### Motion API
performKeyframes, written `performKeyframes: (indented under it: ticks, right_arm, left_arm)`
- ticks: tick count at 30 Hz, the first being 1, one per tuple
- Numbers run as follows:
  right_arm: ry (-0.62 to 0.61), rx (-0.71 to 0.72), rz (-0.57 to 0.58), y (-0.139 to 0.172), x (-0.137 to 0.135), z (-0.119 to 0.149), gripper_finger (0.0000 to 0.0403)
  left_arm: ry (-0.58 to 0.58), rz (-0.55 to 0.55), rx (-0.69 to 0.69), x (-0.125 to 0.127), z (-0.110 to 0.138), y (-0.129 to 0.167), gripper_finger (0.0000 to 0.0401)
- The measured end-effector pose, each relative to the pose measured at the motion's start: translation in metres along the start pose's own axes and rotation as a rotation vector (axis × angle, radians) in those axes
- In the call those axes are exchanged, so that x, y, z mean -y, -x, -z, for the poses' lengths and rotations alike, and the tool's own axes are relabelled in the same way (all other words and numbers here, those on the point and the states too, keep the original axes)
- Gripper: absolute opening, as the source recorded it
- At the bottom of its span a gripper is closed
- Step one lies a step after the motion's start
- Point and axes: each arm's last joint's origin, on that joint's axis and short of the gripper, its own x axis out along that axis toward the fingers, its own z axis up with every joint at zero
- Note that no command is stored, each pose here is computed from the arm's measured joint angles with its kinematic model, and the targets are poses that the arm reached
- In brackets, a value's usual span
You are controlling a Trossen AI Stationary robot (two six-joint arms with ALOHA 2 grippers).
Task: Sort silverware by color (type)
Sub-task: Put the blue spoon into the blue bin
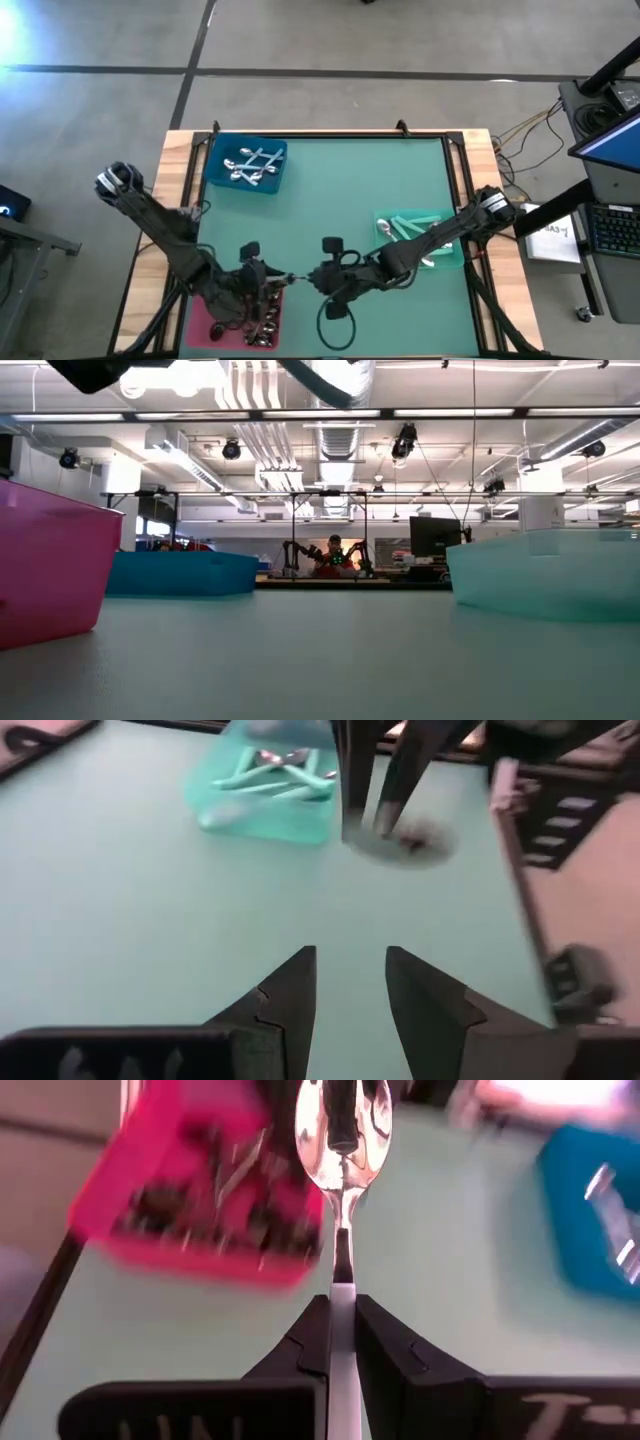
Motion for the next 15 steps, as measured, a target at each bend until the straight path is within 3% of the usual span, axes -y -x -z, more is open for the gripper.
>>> performKeyframes:
  ticks: [7,12,15]
  right_arm:
    - [0.078,0.31,0.043,0.005,0.0,-0.031,0.0016]
    - [0.115,0.387,0.058,0.005,0.002,-0.039,0.0016]
    - [0.119,0.393,0.067,0.004,0.006,-0.039,0.0016]
  left_arm:
    - [-0.027,-0.122,0.106,0.01,0.011,-0.019,0.0107]
    - [-0.053,-0.18,0.195,0.012,0.004,-0.018,0.0107]
    - [-0.061,-0.157,0.24,0.016,-0.003,-0.017,0.0107]
